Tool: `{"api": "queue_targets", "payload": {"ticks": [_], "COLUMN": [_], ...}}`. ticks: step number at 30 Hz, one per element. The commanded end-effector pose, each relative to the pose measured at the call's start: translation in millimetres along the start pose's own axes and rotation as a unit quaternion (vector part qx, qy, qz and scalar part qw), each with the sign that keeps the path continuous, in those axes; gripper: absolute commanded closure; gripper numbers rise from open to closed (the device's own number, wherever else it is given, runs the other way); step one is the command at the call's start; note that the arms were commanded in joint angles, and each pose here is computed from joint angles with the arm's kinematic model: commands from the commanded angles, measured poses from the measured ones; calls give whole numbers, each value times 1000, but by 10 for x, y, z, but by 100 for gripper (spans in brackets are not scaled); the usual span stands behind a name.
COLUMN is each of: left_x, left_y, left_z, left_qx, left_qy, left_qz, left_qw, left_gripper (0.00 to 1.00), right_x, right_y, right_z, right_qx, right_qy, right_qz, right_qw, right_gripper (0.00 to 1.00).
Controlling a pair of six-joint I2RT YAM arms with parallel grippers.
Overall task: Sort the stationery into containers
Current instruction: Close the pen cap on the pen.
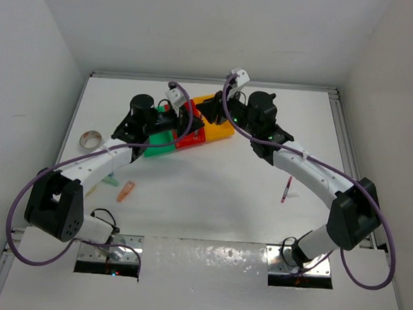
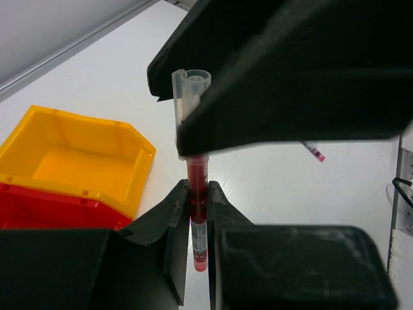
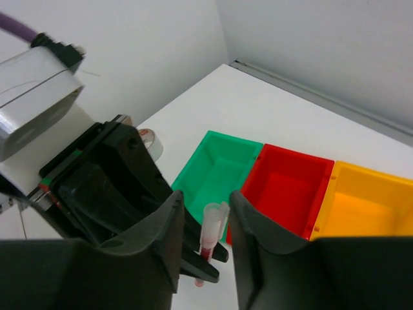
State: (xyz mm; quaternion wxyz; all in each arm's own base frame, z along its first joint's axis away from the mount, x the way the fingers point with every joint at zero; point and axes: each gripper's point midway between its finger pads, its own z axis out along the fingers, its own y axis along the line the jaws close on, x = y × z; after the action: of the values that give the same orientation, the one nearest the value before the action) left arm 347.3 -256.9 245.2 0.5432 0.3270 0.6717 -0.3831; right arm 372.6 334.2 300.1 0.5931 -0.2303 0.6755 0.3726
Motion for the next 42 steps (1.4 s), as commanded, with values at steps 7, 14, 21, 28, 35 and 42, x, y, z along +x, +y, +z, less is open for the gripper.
{"api": "queue_targets", "payload": {"ticks": [7, 14, 21, 28, 35, 42], "left_x": [-435, -722, -910, -962, -900, -572], "left_y": [-116, -17, 28, 85, 75, -85], "left_z": [-32, -54, -105, -110, -114, -81], "left_qx": [7, -13, -16, -26, -26, 11], "left_qy": [-60, -96, -123, -128, -120, -74], "left_qz": [22, 9, 29, 47, 46, 35], "left_qw": [998, 995, 992, 990, 991, 997], "left_gripper": [100, 100, 100, 100, 100, 100], "right_x": [-42, 581, 1341, 1657, 1610, 1299], "right_y": [71, 29, -7, -61, -37, 80], "right_z": [76, 38, -170, -272, -236, -114], "right_qx": [-15, 15, 69, 91, 84, 61], "right_qy": [-19, 40, 89, 120, 118, 90], "right_qz": [31, -7, -17, -24, -28, -30], "right_qw": [999, 999, 993, 988, 989, 994], "right_gripper": [93, 100, 100, 100, 100, 91]}}
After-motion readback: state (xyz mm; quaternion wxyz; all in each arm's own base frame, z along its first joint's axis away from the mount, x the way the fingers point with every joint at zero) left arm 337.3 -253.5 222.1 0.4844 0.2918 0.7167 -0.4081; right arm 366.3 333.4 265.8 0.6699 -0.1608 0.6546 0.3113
